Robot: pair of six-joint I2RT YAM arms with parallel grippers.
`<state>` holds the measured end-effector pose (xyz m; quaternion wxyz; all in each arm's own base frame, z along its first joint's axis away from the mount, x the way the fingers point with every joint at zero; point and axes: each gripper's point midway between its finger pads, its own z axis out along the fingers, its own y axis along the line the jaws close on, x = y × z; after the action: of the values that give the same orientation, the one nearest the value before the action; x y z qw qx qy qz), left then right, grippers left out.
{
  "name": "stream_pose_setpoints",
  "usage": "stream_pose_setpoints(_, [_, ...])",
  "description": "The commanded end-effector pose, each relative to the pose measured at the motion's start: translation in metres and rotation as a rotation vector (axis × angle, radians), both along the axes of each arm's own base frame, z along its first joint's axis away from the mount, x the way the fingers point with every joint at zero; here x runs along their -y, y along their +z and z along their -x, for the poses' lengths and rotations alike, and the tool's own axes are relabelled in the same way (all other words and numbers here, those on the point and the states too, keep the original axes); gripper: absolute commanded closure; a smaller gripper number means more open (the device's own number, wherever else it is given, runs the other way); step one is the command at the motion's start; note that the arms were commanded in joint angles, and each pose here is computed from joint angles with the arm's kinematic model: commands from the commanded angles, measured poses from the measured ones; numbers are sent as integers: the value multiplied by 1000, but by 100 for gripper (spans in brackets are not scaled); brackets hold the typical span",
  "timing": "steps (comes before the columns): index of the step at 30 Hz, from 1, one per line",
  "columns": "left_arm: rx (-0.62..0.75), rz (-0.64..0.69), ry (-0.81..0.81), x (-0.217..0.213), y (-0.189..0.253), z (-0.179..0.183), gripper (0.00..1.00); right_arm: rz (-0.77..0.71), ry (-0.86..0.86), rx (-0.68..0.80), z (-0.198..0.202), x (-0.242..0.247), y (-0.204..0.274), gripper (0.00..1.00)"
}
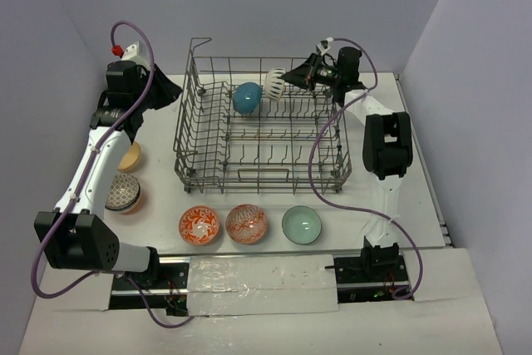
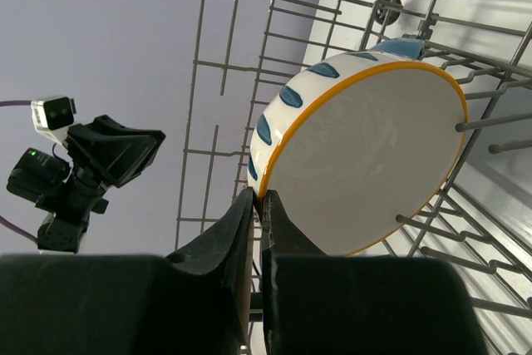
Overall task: Load the bowls into the dish rack
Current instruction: Turn the bowl upside down over the dish rack.
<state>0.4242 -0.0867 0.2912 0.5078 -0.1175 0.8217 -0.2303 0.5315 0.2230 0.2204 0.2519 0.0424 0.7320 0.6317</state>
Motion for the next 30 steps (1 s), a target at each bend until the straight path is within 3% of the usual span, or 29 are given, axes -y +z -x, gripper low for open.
stream_pose_setpoints(1, [26,16,-10,1,3,-4,70,14,49,-68,4,-1,-19,100])
stream_pose_setpoints(23, [19,19,-13,2,1,-6,70,60,2,-100,12,10,-39,100])
stream_pose_setpoints(30, [25,19,-13,2,4,-5,70,120,-14,-101,16,15,-47,94])
